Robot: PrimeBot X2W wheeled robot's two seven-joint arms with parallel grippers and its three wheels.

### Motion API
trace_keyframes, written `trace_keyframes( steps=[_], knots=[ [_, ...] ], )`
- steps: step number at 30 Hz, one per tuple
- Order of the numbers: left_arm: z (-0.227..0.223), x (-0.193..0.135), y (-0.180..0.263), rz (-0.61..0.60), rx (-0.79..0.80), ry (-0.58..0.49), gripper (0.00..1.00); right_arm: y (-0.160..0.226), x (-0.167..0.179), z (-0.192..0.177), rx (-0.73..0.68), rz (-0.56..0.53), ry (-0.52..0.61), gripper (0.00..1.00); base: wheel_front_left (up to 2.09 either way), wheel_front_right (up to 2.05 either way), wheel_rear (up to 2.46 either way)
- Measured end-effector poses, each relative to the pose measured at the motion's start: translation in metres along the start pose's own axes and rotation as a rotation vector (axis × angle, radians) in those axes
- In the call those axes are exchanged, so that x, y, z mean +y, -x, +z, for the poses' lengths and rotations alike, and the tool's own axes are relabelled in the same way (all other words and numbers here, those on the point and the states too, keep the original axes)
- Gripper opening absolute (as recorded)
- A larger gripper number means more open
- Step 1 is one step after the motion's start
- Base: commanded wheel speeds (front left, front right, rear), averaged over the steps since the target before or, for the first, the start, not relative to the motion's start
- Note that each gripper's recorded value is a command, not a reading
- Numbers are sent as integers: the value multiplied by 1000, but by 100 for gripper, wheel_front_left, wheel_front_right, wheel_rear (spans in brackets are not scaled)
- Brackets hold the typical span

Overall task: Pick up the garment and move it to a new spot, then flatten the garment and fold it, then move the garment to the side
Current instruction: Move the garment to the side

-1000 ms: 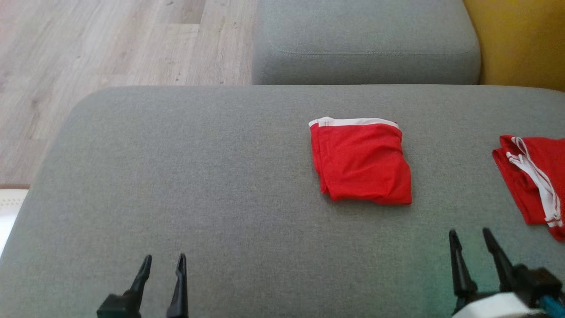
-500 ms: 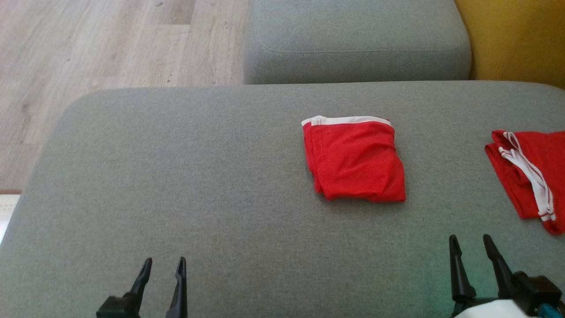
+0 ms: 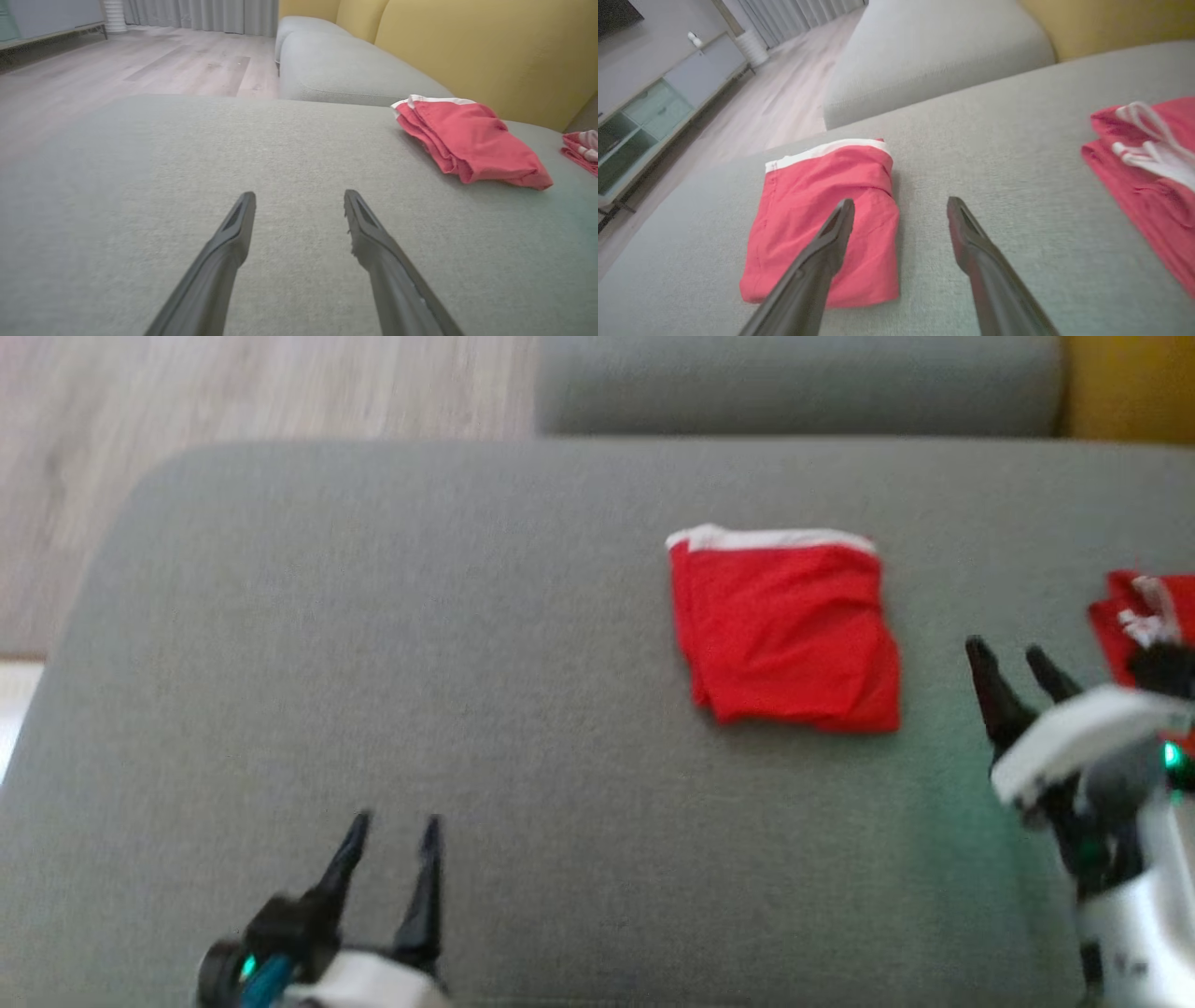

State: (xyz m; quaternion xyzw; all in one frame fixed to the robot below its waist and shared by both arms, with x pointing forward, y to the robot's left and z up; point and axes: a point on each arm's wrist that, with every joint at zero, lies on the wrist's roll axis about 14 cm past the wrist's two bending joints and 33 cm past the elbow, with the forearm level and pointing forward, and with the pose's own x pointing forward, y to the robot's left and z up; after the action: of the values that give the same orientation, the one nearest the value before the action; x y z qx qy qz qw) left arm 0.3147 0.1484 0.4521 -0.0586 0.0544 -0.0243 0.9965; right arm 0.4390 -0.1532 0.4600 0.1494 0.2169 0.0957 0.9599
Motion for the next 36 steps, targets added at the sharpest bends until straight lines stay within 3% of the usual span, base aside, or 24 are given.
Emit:
trace_keyframes(
  steps=[9,15,16,17,20,26,28,30,36],
  knots=[
    [-5,1,-12,40,26,40,100,-62,2,-39,296,-14,-9,100,0,0,0],
    [-16,11,-5,91,66,44,100,-90,5,-63,402,-29,-63,100,0,0,0],
    [-17,13,-5,99,69,43,100,-93,9,-62,403,-20,-70,35,0,0,0],
    [-17,12,-6,99,71,42,100,-94,11,-59,390,-15,-84,0,0,0,0],
    [-15,9,-11,89,64,42,100,-94,20,-53,354,14,-145,0,0,0,0],
    [-18,-20,-30,-14,72,55,100,-71,7,-25,281,22,-104,0,0,0,0],
    [-21,-32,-38,-61,77,54,100,-57,-17,-10,251,-17,-77,0,0,0,0],
    [-25,-56,-49,-151,90,50,100,-28,-66,10,209,-121,-44,0,0,0,0],
    [-28,-101,-78,-311,84,53,100,23,-152,27,229,-338,40,0,0,0,0]
  ],
)
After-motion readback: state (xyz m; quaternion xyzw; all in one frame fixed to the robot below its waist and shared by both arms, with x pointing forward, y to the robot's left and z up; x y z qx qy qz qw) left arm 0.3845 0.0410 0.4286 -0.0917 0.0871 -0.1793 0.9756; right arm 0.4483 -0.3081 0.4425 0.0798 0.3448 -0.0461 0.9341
